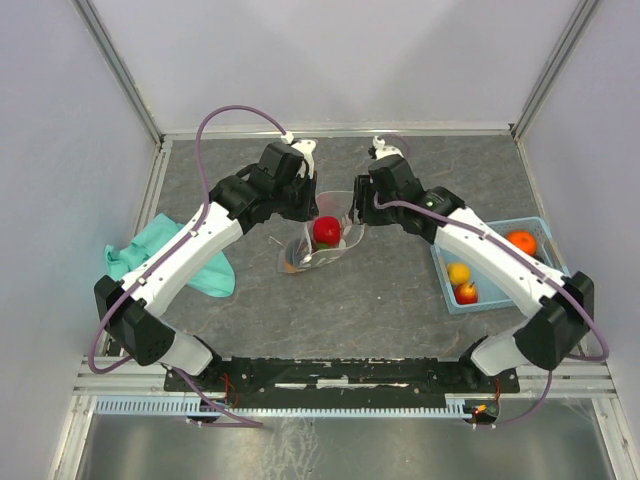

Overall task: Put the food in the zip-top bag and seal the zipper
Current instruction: Adjust the zipper food storage bag at the center of the board.

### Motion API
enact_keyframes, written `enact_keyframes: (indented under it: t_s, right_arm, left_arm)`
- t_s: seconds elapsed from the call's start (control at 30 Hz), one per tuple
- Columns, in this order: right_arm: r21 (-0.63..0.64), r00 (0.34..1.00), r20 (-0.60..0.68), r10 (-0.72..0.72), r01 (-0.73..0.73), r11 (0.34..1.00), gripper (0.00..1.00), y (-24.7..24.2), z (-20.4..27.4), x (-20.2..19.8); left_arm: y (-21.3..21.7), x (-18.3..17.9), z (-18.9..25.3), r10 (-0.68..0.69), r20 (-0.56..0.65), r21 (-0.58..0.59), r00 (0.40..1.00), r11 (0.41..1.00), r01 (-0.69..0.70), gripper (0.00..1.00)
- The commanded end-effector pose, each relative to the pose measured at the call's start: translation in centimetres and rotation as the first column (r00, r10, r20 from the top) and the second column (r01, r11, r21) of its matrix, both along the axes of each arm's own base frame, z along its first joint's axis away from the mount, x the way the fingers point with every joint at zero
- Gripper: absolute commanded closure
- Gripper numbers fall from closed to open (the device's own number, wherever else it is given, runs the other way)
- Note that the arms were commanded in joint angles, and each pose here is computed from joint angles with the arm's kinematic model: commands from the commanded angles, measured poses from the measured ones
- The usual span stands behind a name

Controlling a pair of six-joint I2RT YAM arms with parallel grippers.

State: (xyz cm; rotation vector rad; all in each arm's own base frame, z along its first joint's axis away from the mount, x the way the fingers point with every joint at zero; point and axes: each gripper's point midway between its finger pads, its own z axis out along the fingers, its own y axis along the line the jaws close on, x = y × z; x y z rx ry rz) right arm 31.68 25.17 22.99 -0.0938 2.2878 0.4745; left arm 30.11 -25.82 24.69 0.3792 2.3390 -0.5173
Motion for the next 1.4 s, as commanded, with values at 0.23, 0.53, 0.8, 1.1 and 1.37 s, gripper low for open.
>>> enact_keyframes:
  t_s: [0.23, 0.53, 0.8, 1.1, 1.37]
  right_arm:
    - [-0.145, 0.999, -0.003, -0.043, 0.042, 0.989, 0.98, -1.6, 3.2, 1.1]
    - [-0.276, 0.998, -0.023, -0.055, 0.047, 0.960, 0.98, -2.9, 3.7, 1.2]
    - [-0.256, 1.000, -0.020, -0.011, 0.005, 0.967, 0.95, -1.9, 4.2, 1.2]
    - [-0.156, 0.997, 0.010, 0.078, -0.075, 0.985, 0.65, -0.9, 5.9, -0.3]
    - [-0.118, 0.997, 0.007, 0.074, -0.073, 0.990, 0.46, -4.3, 6.6, -3.1]
  left_arm:
    - [1.9, 0.1, 2.6, 0.042, 0.104, 0.022, 0.994, 0.999, -0.044, 0.97]
    - [3.9, 0.8, 2.4, 0.123, 0.125, 0.098, 0.984, 0.986, -0.136, 0.97]
    - [3.4, 0.6, 3.0, 0.102, 0.122, 0.075, 0.987, 0.991, -0.112, 0.97]
    - [3.3, 0.6, 3.3, 0.097, 0.126, 0.070, 0.987, 0.992, -0.107, 0.97]
    - [3.3, 0.7, 3.5, 0.093, 0.134, 0.068, 0.987, 0.992, -0.103, 0.97]
